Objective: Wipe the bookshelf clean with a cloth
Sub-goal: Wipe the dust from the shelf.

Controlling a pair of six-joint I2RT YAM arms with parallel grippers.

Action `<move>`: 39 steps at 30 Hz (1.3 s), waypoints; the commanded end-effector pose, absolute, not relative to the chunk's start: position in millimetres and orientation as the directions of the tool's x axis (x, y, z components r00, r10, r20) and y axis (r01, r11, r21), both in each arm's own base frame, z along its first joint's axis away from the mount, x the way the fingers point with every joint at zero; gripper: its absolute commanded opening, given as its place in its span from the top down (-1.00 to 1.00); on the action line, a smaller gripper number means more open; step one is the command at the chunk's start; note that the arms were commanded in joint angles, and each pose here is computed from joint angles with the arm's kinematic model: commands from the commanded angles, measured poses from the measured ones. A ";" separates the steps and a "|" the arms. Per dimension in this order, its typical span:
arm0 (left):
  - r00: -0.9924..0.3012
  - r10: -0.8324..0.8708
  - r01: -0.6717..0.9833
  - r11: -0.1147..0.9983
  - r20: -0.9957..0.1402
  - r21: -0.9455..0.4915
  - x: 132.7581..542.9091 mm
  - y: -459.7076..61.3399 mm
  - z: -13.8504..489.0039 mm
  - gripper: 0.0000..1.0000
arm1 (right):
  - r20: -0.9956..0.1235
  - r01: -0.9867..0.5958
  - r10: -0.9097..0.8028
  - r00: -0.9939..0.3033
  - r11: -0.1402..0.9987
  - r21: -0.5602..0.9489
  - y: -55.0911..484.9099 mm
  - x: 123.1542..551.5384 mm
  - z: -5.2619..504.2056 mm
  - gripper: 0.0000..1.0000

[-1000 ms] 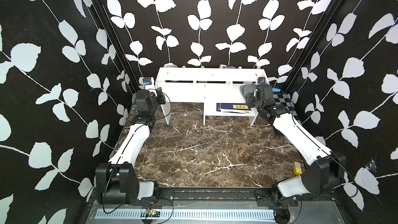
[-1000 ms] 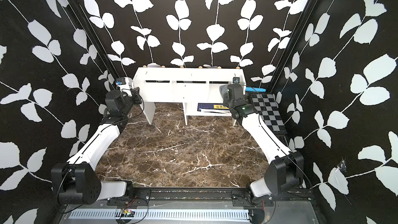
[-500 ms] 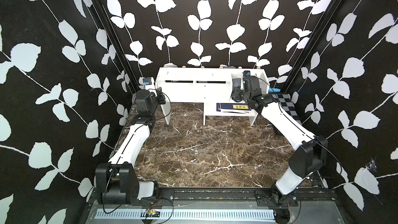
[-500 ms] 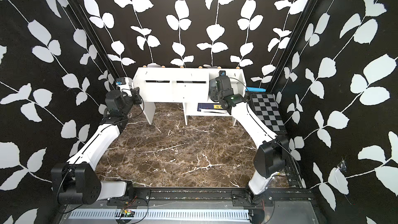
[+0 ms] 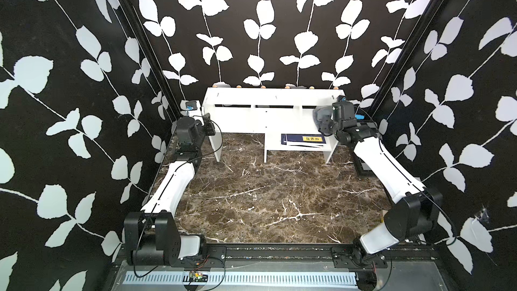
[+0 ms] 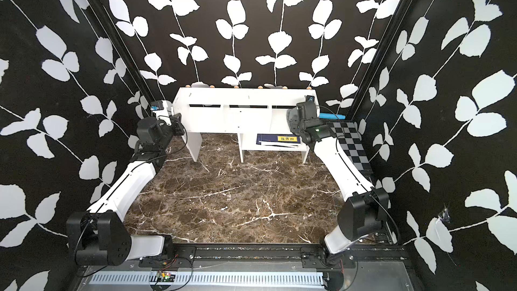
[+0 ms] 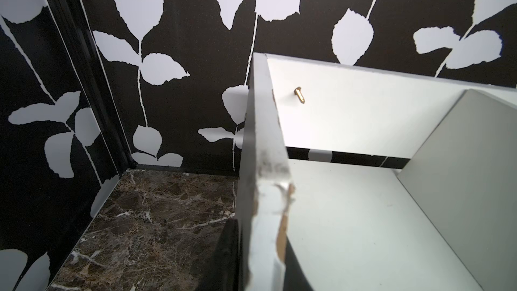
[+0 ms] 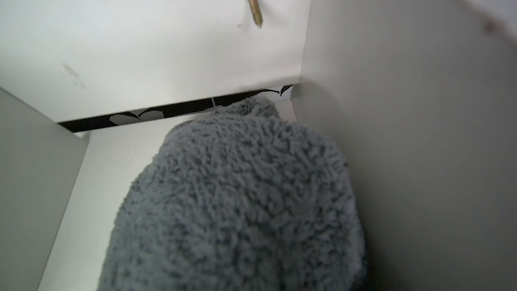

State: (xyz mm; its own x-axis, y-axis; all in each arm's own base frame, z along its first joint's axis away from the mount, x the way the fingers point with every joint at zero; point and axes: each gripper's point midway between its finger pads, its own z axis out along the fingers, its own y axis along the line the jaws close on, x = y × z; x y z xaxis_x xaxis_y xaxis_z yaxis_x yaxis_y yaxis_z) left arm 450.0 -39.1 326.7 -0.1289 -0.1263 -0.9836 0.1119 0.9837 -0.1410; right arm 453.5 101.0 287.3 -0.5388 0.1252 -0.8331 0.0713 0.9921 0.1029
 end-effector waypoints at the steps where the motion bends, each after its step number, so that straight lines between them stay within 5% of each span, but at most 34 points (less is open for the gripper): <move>1: -0.120 -0.261 0.226 0.933 -0.958 -0.282 441.2 -68.2 341.8 1.00 | -0.796 0.031 0.089 -0.599 0.996 0.088 111.2 440.2 263.4 1.00; 14: -0.124 -0.250 0.228 0.934 -0.960 -0.273 441.4 -69.4 340.9 1.00 | -0.801 -0.127 -0.001 -0.598 0.988 0.093 172.2 459.9 280.2 1.00; 28: -0.126 -0.240 0.232 0.936 -0.963 -0.264 441.5 -70.0 340.0 1.00 | -0.952 0.077 0.053 -0.302 0.997 0.031 129.4 479.0 377.3 1.00; 34: -0.120 -0.239 0.231 0.937 -0.964 -0.261 441.0 -69.4 342.0 1.00 | -0.930 0.266 -0.019 -0.368 0.956 -0.125 89.3 476.3 361.1 1.00; 39: -0.120 -0.238 0.229 0.938 -0.964 -0.260 440.6 -69.0 341.1 1.00 | -0.910 0.285 0.024 -0.414 0.953 -0.104 75.9 472.4 332.5 1.00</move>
